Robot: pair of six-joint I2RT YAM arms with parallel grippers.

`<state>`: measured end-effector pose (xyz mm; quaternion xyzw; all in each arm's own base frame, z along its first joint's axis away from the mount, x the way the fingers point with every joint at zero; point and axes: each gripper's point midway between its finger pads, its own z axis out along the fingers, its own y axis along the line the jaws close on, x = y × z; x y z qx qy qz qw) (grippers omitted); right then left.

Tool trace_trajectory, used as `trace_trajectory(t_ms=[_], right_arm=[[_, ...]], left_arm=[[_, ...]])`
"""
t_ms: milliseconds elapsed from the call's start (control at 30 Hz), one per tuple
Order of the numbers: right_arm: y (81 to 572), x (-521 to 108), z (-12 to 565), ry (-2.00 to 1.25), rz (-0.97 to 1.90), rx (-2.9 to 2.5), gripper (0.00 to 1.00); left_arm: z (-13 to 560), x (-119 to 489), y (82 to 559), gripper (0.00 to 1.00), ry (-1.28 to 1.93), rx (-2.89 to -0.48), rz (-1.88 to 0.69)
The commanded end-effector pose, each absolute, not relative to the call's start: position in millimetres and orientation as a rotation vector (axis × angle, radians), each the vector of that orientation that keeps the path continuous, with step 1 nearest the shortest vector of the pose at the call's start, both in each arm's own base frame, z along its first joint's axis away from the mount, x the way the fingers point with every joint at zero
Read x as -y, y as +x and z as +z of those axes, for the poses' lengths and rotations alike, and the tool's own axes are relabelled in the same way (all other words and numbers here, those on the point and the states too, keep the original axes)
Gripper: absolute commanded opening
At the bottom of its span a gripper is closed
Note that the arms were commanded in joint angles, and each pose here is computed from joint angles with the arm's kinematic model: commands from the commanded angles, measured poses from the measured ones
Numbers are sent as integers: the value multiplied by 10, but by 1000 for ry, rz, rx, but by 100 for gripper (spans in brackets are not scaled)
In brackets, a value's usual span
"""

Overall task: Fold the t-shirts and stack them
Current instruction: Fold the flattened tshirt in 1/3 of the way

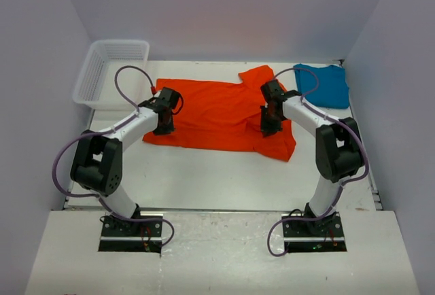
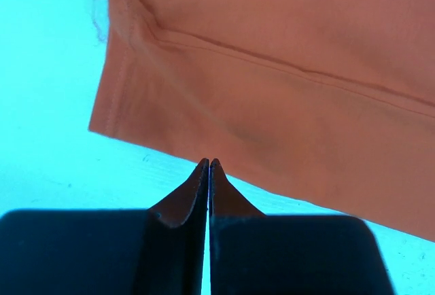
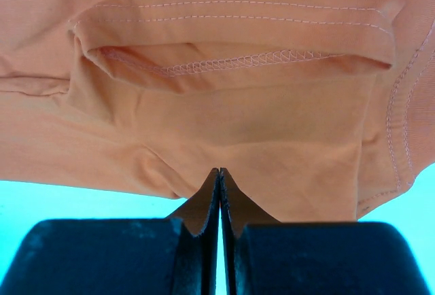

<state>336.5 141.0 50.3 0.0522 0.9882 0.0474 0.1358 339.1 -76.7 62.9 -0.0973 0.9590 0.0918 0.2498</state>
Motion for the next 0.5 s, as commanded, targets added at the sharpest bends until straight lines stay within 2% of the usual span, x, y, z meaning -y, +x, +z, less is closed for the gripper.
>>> trace_trajectory(t_ms=[0,233,467], right_arm=[[3437,-1441,603,128,159,-2817,0],[3584,-1588,456,122,218,-2852,0],[3483,-1646,259,163,234,-2906,0]], left_arm=[[605,853,3570,0,-248,-2586,119],[593,985,3863,0,-225,-2569,47],[256,947,3785,0,-230,-2648,94]])
